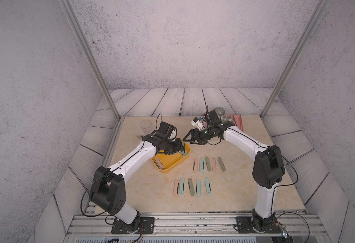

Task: Take the fruit knife out of the storage box
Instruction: Place the fruit knife at the center of the board.

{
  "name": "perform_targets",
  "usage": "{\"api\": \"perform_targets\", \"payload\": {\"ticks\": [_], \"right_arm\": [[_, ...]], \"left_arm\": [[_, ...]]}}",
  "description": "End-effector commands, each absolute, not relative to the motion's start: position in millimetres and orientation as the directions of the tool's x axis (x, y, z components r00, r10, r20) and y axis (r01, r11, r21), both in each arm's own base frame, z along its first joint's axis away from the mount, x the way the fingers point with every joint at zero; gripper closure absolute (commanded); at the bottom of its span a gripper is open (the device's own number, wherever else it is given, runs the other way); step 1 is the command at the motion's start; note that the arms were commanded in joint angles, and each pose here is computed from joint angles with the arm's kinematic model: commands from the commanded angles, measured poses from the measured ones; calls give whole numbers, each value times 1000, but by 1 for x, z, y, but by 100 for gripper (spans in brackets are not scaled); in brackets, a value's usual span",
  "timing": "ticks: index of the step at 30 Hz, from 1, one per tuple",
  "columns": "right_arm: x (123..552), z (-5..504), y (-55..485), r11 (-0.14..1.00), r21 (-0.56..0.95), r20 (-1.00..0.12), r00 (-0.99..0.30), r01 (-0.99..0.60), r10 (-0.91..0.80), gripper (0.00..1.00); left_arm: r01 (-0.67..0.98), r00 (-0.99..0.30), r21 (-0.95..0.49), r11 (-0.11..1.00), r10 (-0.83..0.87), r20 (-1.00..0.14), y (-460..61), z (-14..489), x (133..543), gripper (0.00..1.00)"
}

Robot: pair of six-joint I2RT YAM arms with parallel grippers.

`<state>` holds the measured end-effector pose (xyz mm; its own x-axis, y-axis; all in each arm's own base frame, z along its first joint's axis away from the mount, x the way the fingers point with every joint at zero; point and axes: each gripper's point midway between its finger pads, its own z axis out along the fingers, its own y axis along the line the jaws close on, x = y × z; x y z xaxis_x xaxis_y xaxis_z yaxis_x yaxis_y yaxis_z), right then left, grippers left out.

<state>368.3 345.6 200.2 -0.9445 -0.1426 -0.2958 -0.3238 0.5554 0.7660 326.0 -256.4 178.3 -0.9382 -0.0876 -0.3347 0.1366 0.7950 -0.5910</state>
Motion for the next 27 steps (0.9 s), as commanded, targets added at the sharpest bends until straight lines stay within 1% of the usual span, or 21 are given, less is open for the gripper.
{"api": "perform_targets", "payload": {"ticks": [1,10,17,20,22,25,27], "right_arm": [[371,205,354,520,787,-305,-942,-333,-141,32],[364,203,363,491,804,-297,-941,-337,-159,44],[354,198,362,488,809,-278,-945,-328,-174,47],[352,196,361,488,809,-276,-945,-326,-174,51],[352,196,361,488,810,-275,-946,-325,-172,57],[352,197,361,489,809,-278,-945,-326,-171,70],[354,197,362,492,807,-281,-945,-328,-169,76]], "left_arm": [[153,-938,-640,753,-93,-334,-265,190,318,75],[165,-938,-673,721,-95,-332,-274,196,313,75],[172,-933,-682,711,-105,-344,-277,201,316,75],[172,-932,-684,709,-107,-346,-278,201,317,75],[173,-931,-686,707,-109,-347,-278,202,318,75],[175,-930,-686,706,-110,-351,-278,203,319,75],[176,-930,-686,706,-108,-350,-279,202,318,74]]}}
